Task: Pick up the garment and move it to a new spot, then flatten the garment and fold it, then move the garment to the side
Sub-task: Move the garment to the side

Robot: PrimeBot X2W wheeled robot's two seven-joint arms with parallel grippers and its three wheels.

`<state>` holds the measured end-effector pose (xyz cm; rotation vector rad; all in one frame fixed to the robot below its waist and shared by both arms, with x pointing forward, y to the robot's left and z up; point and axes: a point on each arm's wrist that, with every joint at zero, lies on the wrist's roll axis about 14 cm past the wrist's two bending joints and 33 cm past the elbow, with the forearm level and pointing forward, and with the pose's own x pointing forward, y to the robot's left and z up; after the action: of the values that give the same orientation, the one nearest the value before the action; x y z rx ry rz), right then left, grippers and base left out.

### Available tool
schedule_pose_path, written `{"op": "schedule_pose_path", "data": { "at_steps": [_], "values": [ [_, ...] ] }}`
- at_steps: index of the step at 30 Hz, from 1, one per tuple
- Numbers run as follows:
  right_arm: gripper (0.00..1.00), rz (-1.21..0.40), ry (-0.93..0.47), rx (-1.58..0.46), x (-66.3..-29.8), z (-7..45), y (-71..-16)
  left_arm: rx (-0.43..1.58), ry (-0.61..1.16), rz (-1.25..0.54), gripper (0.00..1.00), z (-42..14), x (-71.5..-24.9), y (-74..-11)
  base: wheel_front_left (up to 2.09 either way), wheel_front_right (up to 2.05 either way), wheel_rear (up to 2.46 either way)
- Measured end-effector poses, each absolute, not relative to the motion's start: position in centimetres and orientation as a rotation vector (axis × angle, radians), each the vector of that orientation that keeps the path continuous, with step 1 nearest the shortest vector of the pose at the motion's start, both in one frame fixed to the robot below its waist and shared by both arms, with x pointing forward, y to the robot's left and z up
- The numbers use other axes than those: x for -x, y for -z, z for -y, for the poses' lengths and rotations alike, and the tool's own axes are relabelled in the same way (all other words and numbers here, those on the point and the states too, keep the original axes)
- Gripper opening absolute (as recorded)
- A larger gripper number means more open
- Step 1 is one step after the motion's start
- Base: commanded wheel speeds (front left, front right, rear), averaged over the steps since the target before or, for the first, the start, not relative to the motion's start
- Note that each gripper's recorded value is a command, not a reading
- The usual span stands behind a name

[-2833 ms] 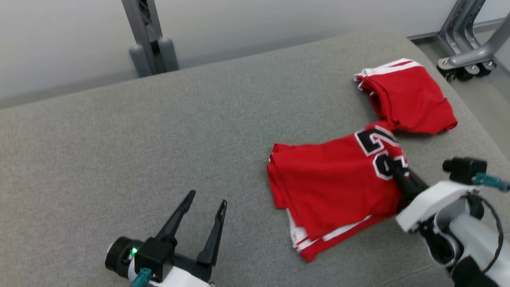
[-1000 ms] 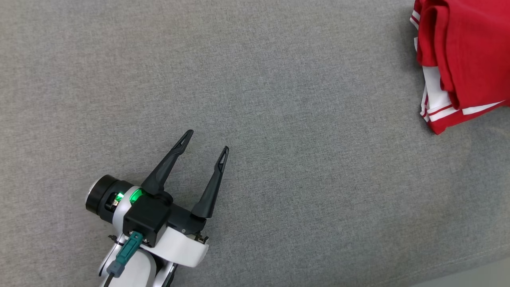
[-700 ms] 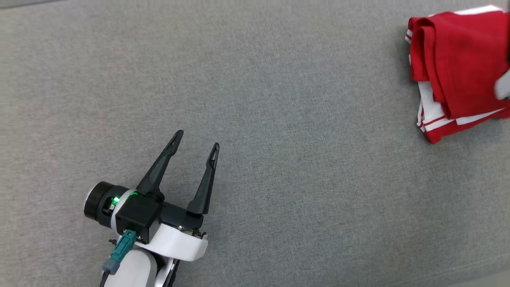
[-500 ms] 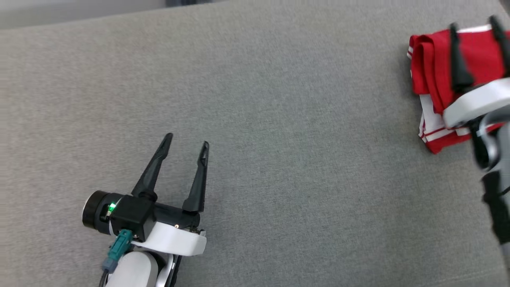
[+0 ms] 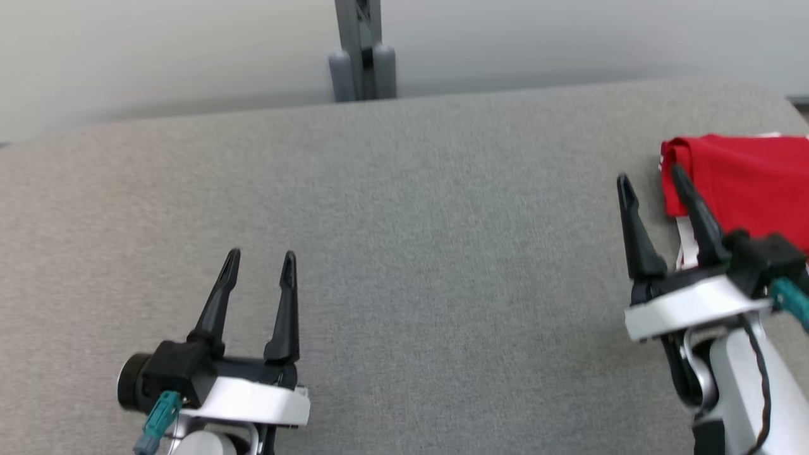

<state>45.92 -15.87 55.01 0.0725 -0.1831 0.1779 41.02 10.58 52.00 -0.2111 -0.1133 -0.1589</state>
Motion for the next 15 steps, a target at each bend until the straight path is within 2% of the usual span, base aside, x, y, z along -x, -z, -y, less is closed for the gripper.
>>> {"op": "schedule_pose_path", "data": {
  "at_steps": [6,15],
  "values": [
    [1.0,0.212,-0.18,-0.142,-41.0,15.0,-55.6,0.2,0.072,0.135,1.0,-13.3,-37.6,-52.9,0.0,0.0,0.0],
    [1.0,0.231,-0.15,-0.122,-36.7,15.8,-55.7,0.183,0.021,0.13,1.0,-15.3,-34.2,-52.4,0.0,0.0,0.0]
  ]
}}
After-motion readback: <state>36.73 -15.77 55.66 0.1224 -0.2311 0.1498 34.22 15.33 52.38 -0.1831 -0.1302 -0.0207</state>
